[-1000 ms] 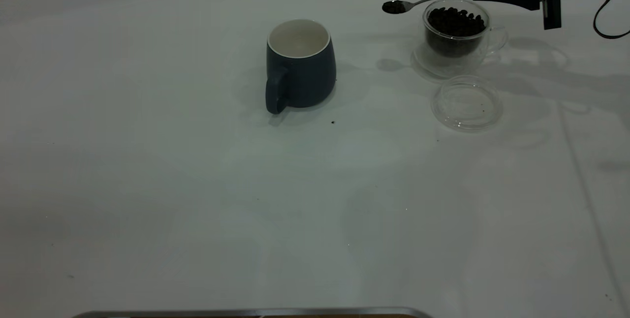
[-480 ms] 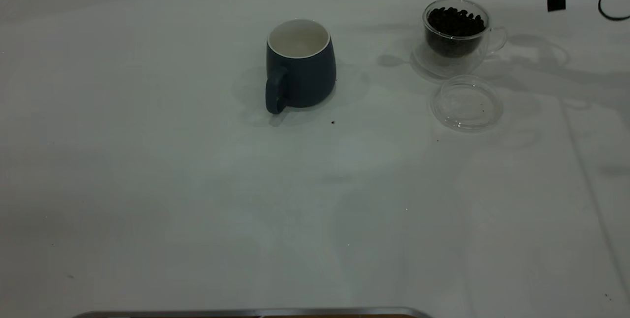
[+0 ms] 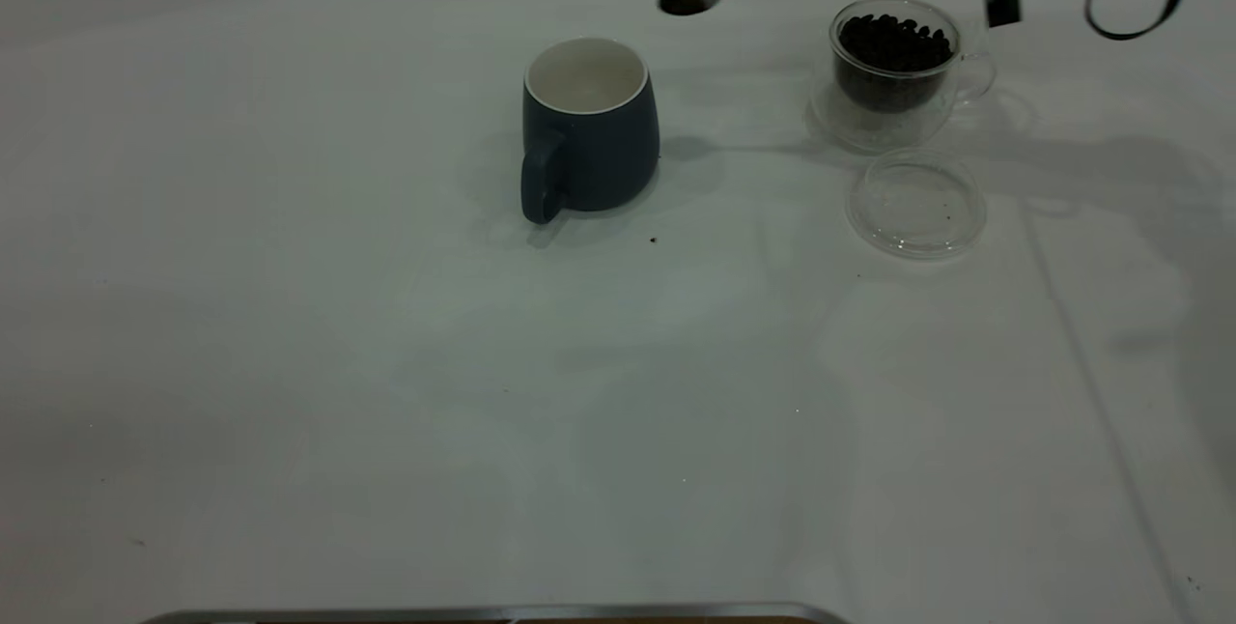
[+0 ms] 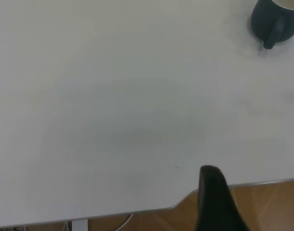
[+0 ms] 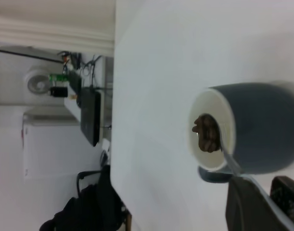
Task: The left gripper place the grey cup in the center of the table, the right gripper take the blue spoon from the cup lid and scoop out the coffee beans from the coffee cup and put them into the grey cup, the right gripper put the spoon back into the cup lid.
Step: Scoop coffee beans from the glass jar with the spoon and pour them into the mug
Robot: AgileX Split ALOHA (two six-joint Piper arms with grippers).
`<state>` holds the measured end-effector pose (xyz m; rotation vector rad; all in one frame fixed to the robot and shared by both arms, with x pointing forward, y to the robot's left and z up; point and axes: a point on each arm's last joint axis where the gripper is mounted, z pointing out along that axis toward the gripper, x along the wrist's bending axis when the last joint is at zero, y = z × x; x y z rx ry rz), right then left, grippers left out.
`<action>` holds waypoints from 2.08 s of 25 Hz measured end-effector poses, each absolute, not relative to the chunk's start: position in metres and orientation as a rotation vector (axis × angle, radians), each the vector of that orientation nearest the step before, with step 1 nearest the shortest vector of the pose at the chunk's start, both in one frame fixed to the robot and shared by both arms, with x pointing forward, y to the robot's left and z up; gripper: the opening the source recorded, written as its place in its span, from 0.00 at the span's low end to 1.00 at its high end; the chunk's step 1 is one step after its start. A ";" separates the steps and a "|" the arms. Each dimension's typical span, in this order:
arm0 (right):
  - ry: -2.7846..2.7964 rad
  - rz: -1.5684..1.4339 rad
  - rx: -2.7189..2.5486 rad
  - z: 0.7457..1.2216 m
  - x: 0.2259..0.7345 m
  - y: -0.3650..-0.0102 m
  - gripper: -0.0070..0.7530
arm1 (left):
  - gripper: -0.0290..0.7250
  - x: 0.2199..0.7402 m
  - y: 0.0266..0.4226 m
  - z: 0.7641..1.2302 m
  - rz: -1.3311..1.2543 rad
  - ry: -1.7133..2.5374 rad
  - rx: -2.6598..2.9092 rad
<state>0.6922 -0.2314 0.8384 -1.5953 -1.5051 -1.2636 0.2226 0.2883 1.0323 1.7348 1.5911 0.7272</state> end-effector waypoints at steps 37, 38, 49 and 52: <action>-1.755 -1.348 -1.461 0.822 0.688 -0.180 0.14 | 0.67 0.223 0.288 1.032 0.727 1.591 1.735; -1.771 -1.356 -1.450 0.822 0.688 -0.180 0.14 | 0.67 0.223 0.288 1.032 0.727 1.591 1.735; -2.000 -1.469 -1.279 0.822 0.688 -0.170 0.14 | 0.67 0.223 0.288 1.032 0.727 1.591 1.735; -2.093 -1.512 -1.221 0.826 0.689 -0.168 0.14 | 0.67 0.223 0.288 1.032 0.727 1.591 1.735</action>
